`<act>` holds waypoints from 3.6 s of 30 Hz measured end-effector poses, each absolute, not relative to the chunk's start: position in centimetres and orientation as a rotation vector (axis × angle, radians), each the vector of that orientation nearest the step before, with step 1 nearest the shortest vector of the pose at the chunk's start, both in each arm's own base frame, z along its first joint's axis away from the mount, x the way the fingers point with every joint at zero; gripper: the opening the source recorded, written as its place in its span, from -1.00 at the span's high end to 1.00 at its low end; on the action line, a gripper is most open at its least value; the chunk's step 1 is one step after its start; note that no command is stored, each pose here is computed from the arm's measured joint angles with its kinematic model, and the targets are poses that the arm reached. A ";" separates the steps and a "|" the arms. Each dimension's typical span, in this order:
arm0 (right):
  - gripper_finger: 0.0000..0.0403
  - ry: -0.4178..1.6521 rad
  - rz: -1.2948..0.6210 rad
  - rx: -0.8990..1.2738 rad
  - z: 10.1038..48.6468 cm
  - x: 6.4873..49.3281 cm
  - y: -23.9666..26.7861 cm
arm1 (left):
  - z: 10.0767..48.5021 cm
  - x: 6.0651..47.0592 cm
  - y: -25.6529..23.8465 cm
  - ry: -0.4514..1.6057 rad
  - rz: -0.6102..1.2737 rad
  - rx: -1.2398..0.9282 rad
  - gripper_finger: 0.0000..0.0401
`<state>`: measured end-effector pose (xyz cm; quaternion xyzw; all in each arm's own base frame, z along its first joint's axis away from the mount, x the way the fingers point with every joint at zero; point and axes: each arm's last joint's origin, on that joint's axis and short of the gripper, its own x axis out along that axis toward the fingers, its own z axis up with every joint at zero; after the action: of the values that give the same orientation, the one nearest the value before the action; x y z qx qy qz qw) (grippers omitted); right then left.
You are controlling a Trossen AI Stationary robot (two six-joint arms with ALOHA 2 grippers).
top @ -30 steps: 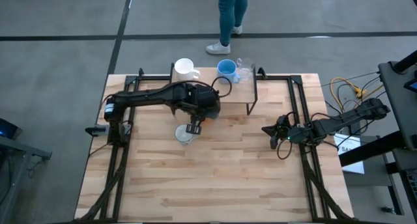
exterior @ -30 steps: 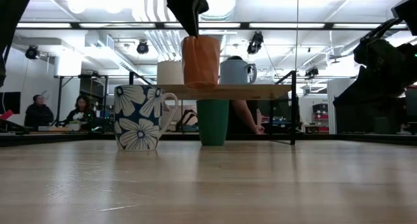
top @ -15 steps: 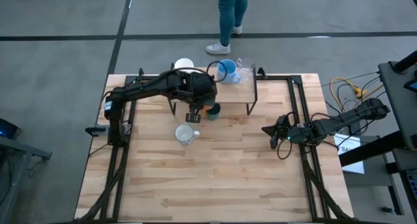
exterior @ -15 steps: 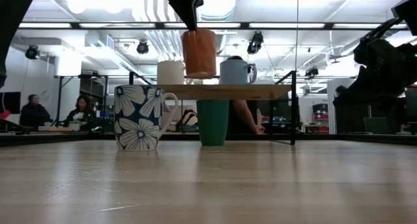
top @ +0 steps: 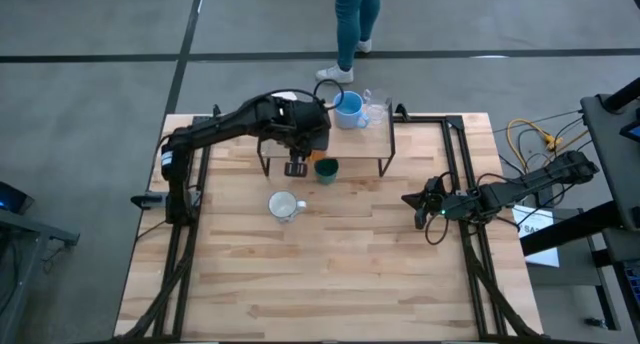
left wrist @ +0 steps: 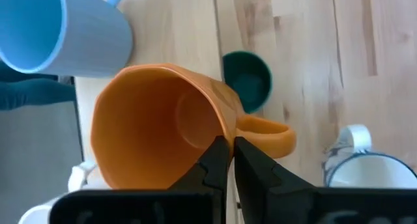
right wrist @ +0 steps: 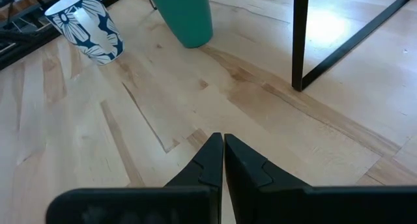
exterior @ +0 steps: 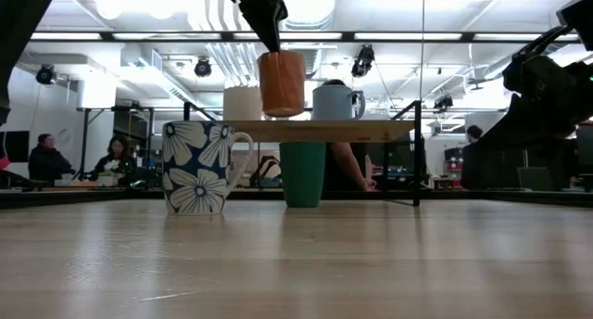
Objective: Stack small to large cups/mugs on shelf
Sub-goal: Put the orange mug on the shelf
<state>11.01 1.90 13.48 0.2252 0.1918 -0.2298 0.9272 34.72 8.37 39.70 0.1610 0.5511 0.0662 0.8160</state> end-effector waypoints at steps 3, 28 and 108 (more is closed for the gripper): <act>0.96 0.393 -0.471 0.462 13.5 11.0 1.9 | 39.8 34.8 8.8 1.162 0.148 0.349 1.00; 0.96 0.392 -0.475 0.448 13.5 11.0 1.9 | 39.8 34.1 11.9 1.148 0.153 0.340 1.00; 0.96 0.390 -0.476 0.468 13.5 11.0 1.9 | 38.1 34.8 15.3 1.155 0.116 0.385 1.00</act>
<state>11.01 1.89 13.48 0.2284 0.1902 -0.2321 0.9261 34.78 15.29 38.10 0.1806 0.5421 0.0544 0.8188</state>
